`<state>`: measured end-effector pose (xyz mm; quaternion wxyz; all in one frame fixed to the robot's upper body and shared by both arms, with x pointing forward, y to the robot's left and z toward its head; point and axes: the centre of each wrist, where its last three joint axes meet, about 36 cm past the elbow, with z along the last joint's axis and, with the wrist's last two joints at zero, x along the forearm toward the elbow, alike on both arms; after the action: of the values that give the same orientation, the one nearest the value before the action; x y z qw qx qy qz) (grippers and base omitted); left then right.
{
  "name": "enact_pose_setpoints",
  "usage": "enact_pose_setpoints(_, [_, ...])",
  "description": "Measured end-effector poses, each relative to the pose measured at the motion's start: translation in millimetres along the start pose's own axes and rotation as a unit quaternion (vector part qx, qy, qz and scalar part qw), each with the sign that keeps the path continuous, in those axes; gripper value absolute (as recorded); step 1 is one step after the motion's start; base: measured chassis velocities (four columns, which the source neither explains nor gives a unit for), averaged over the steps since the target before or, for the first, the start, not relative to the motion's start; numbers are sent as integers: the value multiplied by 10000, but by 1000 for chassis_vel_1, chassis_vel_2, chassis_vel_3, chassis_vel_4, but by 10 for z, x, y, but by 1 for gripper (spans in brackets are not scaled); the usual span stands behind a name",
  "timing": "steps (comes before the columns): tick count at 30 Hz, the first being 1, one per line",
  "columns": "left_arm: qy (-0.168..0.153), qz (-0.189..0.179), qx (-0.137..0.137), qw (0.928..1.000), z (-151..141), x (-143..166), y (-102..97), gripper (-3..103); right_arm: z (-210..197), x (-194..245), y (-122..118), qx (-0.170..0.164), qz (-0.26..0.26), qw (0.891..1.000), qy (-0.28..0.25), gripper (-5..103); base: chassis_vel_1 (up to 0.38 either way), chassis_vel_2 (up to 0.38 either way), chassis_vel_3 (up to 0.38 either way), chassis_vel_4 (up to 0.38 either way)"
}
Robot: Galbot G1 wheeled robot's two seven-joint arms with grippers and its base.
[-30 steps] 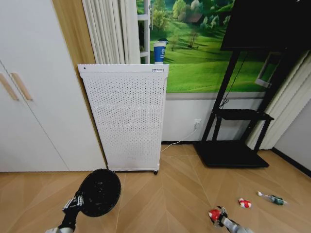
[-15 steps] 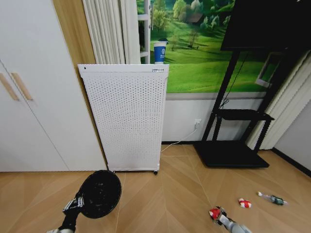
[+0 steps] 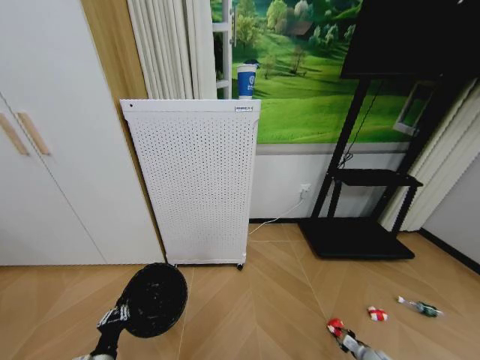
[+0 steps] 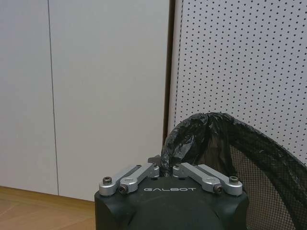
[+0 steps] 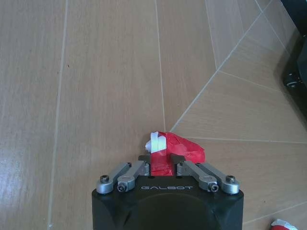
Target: Pick up the trash bin and place the garbage on the floor into it.
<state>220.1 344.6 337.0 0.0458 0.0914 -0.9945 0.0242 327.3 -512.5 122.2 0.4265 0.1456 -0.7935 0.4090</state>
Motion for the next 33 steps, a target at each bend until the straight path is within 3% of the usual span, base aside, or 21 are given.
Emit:
enact_pose_setpoints(2, [3, 3, -1, 10000, 1, 2, 2, 6, -16, -5, 24, -21, 26, 10000, -19, 16, 0, 0, 0, 0])
enact_pose_setpoints(15, [-66, 113, 28, 9999, 17, -139, 8, 6, 106, 157, -79, -330, 288, 9987, -263, 14, 0, 0, 0, 0])
enact_pose_setpoints(18, [-106, 257, 79, 9996, 50, -269, 45, 6, 149, 280, -139, -653, 409, 9949, -646, 14, 0, 0, 0, 0])
enact_pose_setpoints(24, [-122, 605, 59, 9981, 144, -524, 86, 6, 139, 451, -103, -823, 448, 9882, -1213, 14, 0, 0, 0, 0])
enact_pose_setpoints(26, [-111, 803, 64, 9967, 190, -655, 89, 6, -69, 559, -105, -847, 449, 9804, -1719, 14, 0, 0, 0, 0])
enact_pose_setpoints(33, [72, 1183, 59, 9929, 335, -802, -22, 6, -492, 753, 161, -1020, 284, 9627, -2492, 14, 0, 0, 0, 0])
